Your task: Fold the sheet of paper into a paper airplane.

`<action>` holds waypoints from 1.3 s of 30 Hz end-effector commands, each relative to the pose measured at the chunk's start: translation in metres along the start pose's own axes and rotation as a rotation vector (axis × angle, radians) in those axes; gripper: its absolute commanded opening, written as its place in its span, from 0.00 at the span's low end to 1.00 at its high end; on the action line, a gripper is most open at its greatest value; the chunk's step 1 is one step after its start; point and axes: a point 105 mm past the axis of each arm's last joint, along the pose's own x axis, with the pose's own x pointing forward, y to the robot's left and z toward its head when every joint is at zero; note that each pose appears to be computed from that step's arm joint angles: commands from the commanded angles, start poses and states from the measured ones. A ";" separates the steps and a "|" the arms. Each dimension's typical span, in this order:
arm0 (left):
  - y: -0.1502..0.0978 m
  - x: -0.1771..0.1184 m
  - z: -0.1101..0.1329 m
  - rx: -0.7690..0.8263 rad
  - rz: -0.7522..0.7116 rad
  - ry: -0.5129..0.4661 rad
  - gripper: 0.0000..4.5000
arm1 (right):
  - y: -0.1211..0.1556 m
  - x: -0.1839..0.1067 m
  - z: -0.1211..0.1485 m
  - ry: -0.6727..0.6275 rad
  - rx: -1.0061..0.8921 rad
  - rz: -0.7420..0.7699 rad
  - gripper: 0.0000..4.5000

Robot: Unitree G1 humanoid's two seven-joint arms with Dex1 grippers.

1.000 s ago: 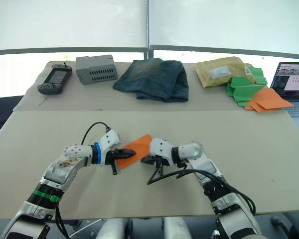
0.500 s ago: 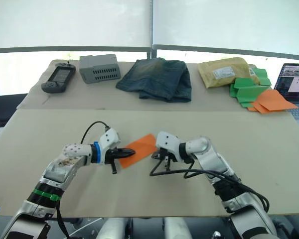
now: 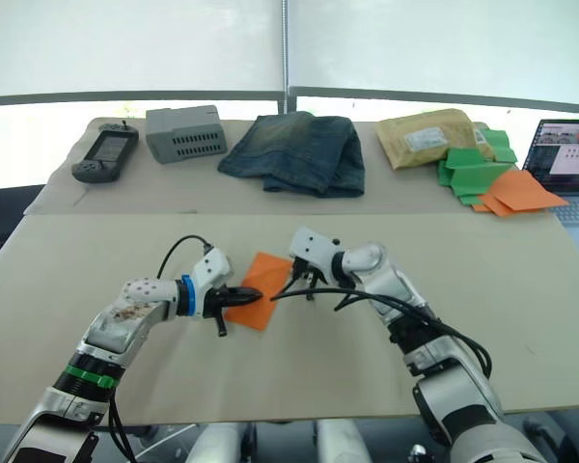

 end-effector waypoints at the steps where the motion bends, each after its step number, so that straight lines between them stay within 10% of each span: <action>1: 0.003 -0.003 0.007 0.017 0.007 -0.017 0.00 | 0.004 0.012 -0.006 0.019 -0.009 0.011 0.00; 19: 0.006 -0.006 0.001 0.024 0.001 0.002 0.00 | 0.023 -0.023 0.043 -0.264 0.019 0.143 0.00; 39: 0.008 -0.002 -0.011 0.080 0.008 0.058 0.00 | 0.059 -0.001 -0.006 -0.133 0.042 0.246 0.00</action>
